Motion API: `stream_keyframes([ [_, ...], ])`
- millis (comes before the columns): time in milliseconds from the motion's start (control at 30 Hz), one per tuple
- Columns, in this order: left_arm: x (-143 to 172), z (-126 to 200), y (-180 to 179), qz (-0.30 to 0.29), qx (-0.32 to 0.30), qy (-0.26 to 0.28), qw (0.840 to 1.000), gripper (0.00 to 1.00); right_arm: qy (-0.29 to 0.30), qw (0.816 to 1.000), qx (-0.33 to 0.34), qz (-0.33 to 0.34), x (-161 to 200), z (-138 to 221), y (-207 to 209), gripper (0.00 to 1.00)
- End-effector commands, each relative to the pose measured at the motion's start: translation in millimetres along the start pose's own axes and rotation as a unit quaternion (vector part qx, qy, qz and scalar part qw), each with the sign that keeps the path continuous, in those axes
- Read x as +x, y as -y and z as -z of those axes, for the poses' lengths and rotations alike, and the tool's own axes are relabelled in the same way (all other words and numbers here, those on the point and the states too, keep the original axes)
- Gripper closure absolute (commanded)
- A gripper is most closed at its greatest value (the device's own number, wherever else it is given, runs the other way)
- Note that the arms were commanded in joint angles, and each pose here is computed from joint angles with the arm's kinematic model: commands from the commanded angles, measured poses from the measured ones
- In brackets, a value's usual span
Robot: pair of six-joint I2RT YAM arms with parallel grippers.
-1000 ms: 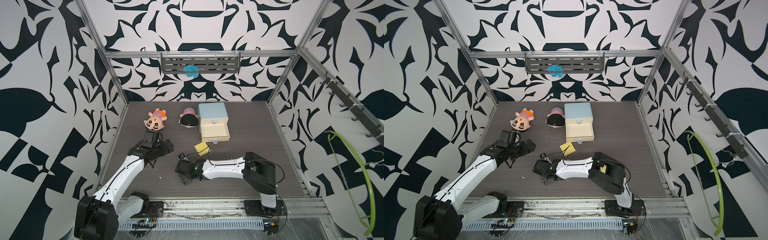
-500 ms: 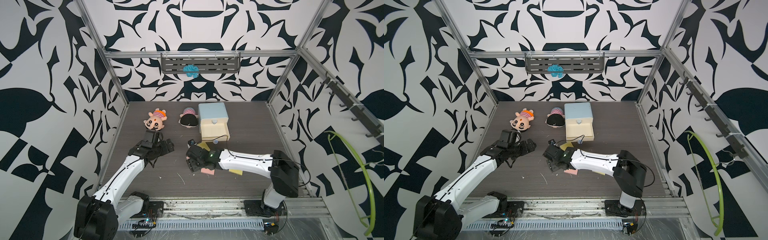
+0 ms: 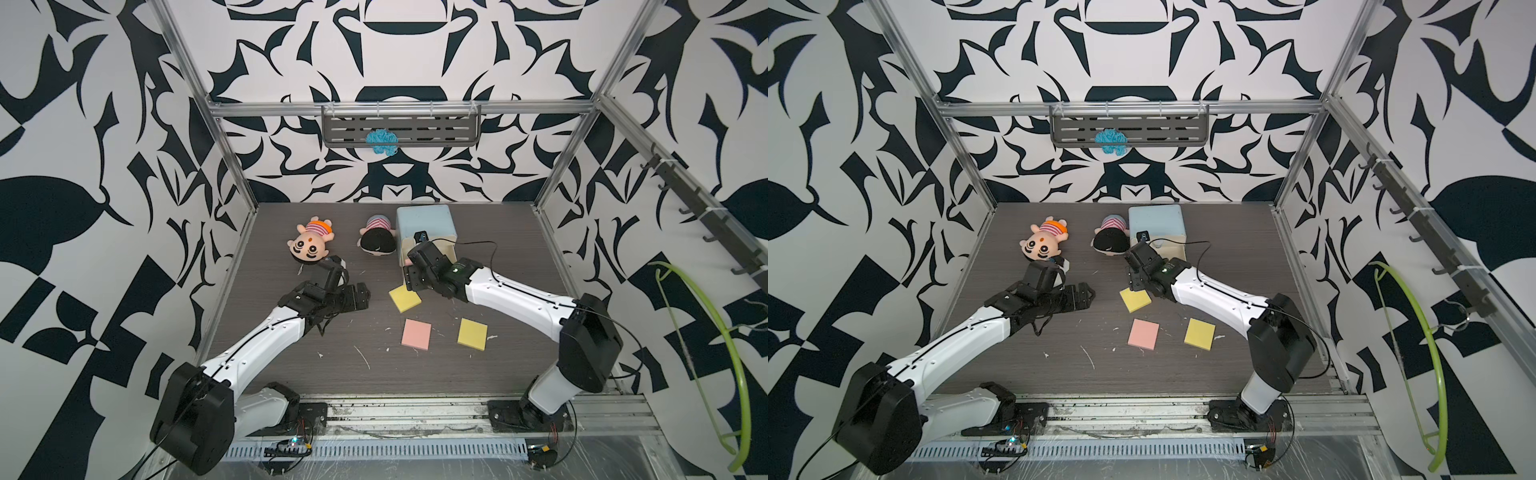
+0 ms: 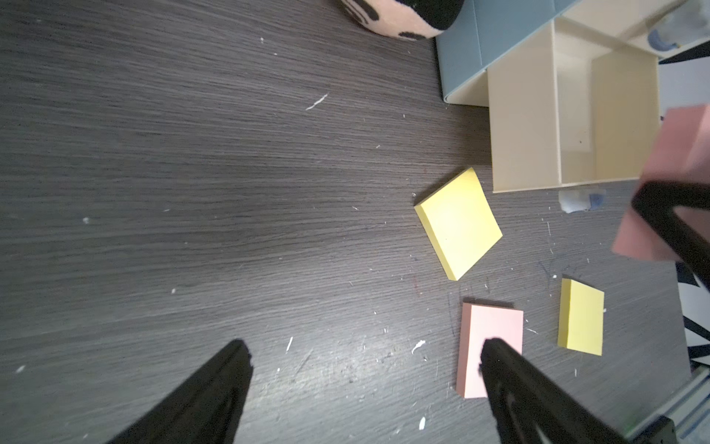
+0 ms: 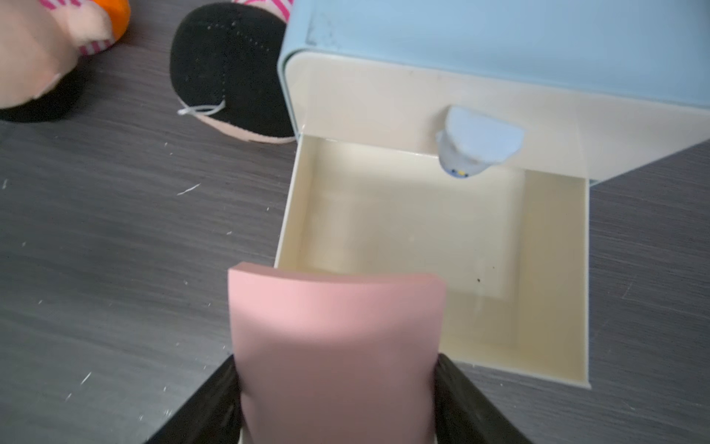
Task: Please put the sticky notes in the drawer by color
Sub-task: Pick up the sticky notes from the center of the board, then place the sticky notes in the drawer.
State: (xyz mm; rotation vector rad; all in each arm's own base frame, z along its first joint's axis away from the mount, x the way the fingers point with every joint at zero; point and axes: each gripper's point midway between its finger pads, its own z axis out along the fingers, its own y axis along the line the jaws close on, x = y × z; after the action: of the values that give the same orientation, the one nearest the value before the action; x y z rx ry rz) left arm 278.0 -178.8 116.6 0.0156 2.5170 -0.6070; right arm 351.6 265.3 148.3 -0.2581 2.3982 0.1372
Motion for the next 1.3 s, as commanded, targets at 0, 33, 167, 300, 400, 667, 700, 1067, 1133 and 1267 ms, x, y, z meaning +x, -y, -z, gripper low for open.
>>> stream_keyframes([
  [0,-3,-4,7,-0.022,0.012,0.006,1.0,0.01,0.071,0.997,-0.003,-0.019,-47,1,-6,0.24],
  [33,-3,-5,8,-0.022,0.012,0.005,1.0,0.01,0.075,0.997,-0.002,-0.019,-50,-3,-7,0.24],
  [167,-1,-6,6,-0.024,0.01,0.003,1.0,0.01,0.087,0.996,0.001,-0.019,-60,-13,-8,0.24],
  [300,-1,-6,5,-0.026,0.009,0.004,1.0,0.01,0.094,0.995,0.008,-0.013,-66,-22,-7,0.24],
  [400,-1,-7,5,-0.027,0.007,0.004,1.0,0.01,0.095,0.995,0.016,-0.01,-66,-28,-3,0.24],
  [667,-1,-8,5,-0.029,0.006,0.002,1.0,0.01,0.099,0.994,0.032,-0.014,-63,-27,7,0.24],
  [700,-2,-8,5,-0.029,0.006,0.002,1.0,0.01,0.101,0.994,0.032,-0.015,-63,-25,8,0.24],
  [1067,-3,-8,9,-0.029,0.011,0.0,1.0,0.01,0.102,0.994,0.037,-0.019,-58,-22,15,0.24],
  [1133,-3,-8,9,-0.029,0.011,-0.001,1.0,0.01,0.097,0.994,0.037,-0.018,-56,-25,16,0.24],
  [1267,-4,-8,11,-0.031,0.014,0.0,0.999,0.01,0.087,0.995,0.037,-0.016,-50,-33,16,0.23],
])
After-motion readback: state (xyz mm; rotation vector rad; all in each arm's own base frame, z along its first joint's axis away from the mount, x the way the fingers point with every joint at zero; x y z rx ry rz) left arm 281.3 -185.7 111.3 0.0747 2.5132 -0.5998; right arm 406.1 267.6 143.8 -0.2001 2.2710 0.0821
